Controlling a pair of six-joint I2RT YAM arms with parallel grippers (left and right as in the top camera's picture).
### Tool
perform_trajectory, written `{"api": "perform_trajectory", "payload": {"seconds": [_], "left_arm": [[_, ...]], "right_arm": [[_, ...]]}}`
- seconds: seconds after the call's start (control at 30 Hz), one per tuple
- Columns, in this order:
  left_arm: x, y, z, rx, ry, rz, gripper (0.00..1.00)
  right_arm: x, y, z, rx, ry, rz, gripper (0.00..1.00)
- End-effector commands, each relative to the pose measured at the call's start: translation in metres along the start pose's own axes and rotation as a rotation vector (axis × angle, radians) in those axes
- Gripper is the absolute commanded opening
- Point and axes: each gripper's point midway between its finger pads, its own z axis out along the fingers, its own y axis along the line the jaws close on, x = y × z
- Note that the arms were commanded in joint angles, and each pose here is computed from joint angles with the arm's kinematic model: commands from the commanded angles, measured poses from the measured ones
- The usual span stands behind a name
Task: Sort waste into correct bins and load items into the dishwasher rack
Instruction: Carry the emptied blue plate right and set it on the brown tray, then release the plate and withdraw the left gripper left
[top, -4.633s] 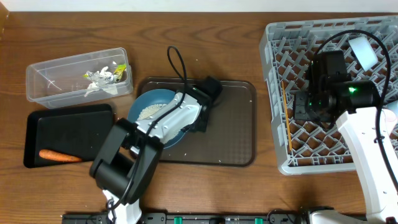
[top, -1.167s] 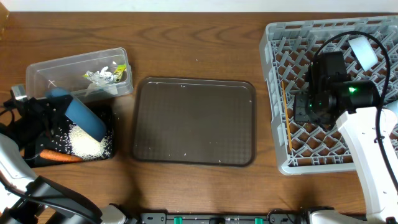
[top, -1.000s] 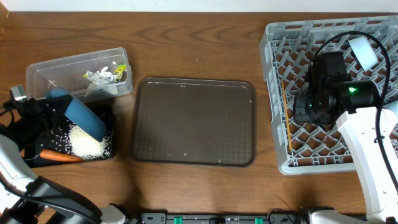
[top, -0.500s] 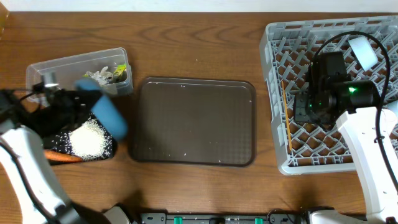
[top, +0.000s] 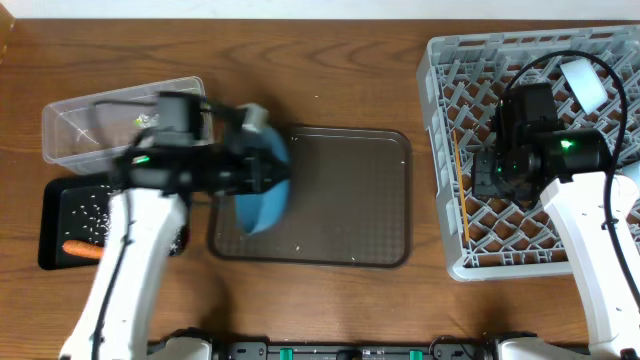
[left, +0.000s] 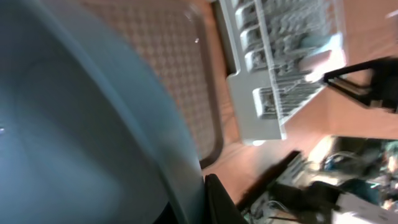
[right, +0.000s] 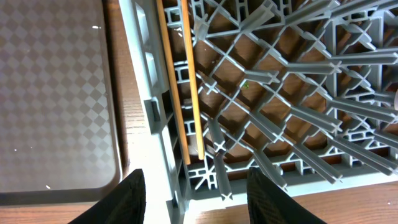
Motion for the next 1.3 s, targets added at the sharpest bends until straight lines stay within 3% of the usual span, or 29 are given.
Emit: {"api": "perform_trajectory", "payload": {"seconds": [0.0,0.27,0.4,0.53,0.7,0.87,0.93,1.03,1.13,1.27], "left_arm": [[0.004,0.008,0.035,-0.117,0.048,-0.022,0.06],[0.017,-0.012,0.127,-0.114,0.152,0.052,0.06],[0.02,-0.02,0.151,-0.104,0.155,0.106,0.07],[0.015,-0.027,0.149,-0.089,0.132,0.127,0.3],[0.0,-0.022,0.114,-0.114,0.084,0.091,0.4],[-0.003,0.037,0.038,-0.37,0.007,-0.058,0.41],[0.006,0.067,0.0,-0.505,-0.015,-0.143,0.41],[0.022,0.1,-0.048,-0.647,-0.039,-0.264,0.57],[0.034,0.119,-0.08,-0.704,-0.066,-0.369,0.65],[0.041,0.134,-0.098,-0.729,-0.087,-0.459,0.68]], "right_arm": [[0.0,-0.003,0.0,0.0,0.004,0.022,0.47],[0.0,-0.003,0.0,0.0,0.004,0.022,0.47],[0.0,-0.003,0.0,0.0,0.004,0.022,0.47],[0.0,-0.003,0.0,0.0,0.003,0.021,0.47],[-0.002,-0.002,0.0,-0.002,-0.004,0.021,0.52],[-0.006,0.005,0.0,-0.028,-0.021,0.002,0.61],[-0.013,0.029,-0.002,-0.137,-0.05,-0.065,0.62],[-0.027,0.067,-0.01,-0.292,-0.121,-0.13,0.63],[-0.043,0.097,-0.015,-0.351,-0.203,-0.193,0.66],[-0.052,0.136,-0.004,-0.394,-0.236,-0.27,0.68]]}}
